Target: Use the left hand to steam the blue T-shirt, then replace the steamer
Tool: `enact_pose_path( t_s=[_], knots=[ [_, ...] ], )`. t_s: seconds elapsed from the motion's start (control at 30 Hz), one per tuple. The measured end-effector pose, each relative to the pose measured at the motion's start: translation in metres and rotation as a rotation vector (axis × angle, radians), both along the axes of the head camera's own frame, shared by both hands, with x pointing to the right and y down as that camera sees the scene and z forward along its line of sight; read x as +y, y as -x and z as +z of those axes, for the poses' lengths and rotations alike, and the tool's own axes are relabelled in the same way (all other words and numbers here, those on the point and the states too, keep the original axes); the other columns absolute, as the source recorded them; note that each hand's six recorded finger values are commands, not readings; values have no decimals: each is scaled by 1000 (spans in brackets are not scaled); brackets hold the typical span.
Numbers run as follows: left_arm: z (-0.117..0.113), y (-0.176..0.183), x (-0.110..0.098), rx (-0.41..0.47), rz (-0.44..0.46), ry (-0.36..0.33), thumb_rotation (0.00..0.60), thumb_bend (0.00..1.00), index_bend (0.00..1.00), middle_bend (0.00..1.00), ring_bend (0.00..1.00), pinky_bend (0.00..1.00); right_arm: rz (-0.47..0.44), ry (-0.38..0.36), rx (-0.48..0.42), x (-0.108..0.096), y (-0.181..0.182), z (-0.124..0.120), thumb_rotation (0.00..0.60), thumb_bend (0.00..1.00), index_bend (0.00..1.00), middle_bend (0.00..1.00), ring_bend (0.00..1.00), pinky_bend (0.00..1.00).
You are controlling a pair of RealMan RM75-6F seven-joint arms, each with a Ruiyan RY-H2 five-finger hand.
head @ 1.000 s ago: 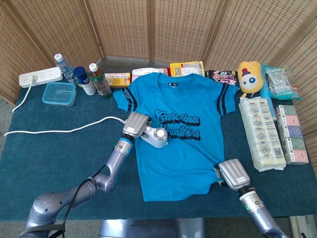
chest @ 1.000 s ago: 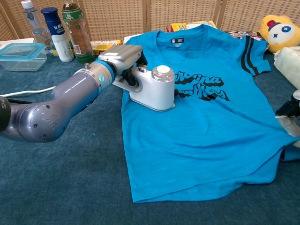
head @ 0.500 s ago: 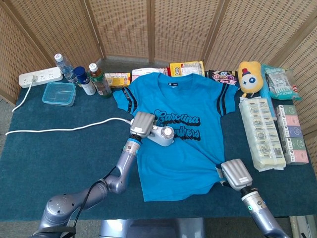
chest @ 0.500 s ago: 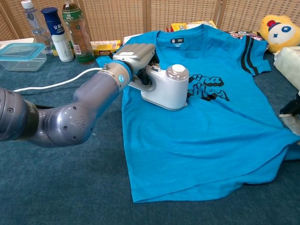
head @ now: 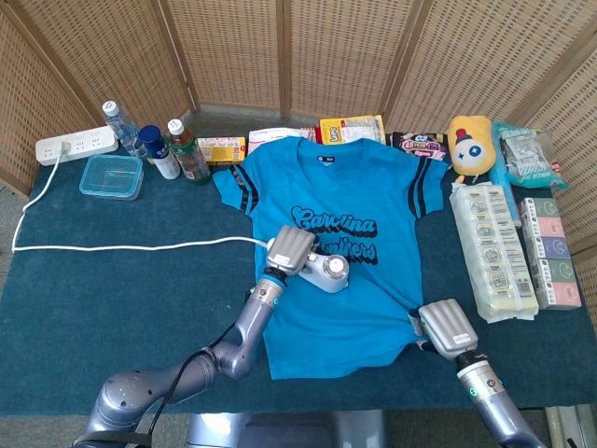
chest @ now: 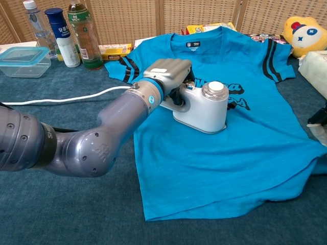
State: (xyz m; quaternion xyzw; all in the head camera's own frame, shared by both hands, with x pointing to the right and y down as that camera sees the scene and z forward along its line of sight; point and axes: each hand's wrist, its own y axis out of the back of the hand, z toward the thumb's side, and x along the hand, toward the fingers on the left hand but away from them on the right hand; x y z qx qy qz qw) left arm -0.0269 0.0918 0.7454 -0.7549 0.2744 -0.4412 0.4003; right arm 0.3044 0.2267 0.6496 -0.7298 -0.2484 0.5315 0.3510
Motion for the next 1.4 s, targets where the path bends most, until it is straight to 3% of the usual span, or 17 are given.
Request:
enact_pose_path(
  t_s=[0.33,0.73,1.0,1.13,1.4],
  knots=[
    [-14,7,23,63,91,24,600,422,692,788,713,789,-15,4,-8,2,8,2,600,530,729,704,771,905],
    [-21,32,53,81,183,63,600,421,692,788,712,789,-24,8,-12,4,15,2,600,531,730,705,771,906],
    [-30,67,75,80,257,92,600,421,692,788,713,789,-28,10,-13,5,19,3,600,531,730,706,771,906],
    [-27,75,72,68,246,88,600,422,692,788,713,789,-27,10,-12,5,18,3,600,531,730,706,771,906],
    [-20,76,41,35,177,28,600,421,692,788,713,789,-15,7,-6,4,13,1,600,532,731,706,772,906]
  ],
)
